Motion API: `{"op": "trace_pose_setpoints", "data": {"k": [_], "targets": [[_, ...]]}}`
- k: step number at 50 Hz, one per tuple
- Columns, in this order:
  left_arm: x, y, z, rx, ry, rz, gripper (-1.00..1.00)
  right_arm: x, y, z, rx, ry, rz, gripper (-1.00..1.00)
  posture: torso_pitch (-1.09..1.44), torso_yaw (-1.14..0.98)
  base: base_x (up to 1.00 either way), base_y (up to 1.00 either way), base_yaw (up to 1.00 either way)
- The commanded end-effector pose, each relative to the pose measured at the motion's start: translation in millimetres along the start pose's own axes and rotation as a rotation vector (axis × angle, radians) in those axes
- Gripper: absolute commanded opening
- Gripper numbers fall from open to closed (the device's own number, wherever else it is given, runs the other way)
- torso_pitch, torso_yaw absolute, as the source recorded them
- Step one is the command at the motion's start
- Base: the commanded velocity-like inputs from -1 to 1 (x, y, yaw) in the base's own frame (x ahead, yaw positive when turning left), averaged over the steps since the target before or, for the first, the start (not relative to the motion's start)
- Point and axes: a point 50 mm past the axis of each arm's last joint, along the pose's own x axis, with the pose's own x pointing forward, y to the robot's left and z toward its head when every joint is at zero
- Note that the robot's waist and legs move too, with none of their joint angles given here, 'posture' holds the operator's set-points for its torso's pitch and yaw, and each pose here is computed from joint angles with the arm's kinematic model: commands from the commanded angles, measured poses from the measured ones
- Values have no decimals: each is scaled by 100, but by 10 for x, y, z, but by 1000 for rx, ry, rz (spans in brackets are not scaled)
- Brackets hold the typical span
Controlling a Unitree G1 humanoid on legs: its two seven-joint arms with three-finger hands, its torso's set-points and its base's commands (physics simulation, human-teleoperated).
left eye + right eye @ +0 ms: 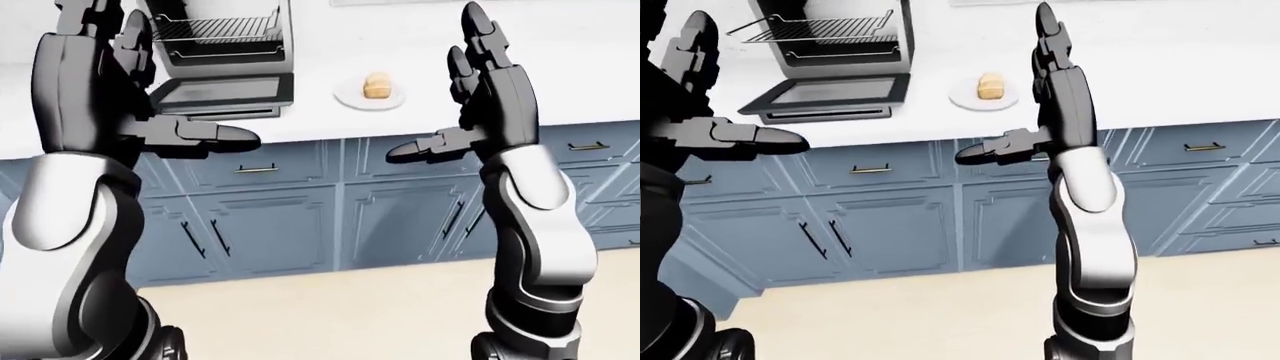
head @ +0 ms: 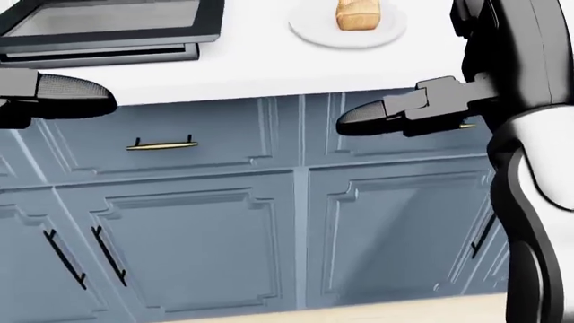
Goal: Place the bread on the top rack of the toaster oven.
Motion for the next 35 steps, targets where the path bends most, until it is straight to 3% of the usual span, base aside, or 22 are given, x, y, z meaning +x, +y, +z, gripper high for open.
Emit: {"op": "trace_pose_setpoints", "data": {"k": [1, 35], "targets": [[7, 42, 108, 8, -55, 24, 100, -3, -3, 138, -6, -67, 2, 100, 0, 0, 33, 0, 0], [-9, 79, 231, 25, -86, 37, 100, -9, 32, 122, -7, -61, 16, 100, 0, 0, 30, 0, 0]]}}
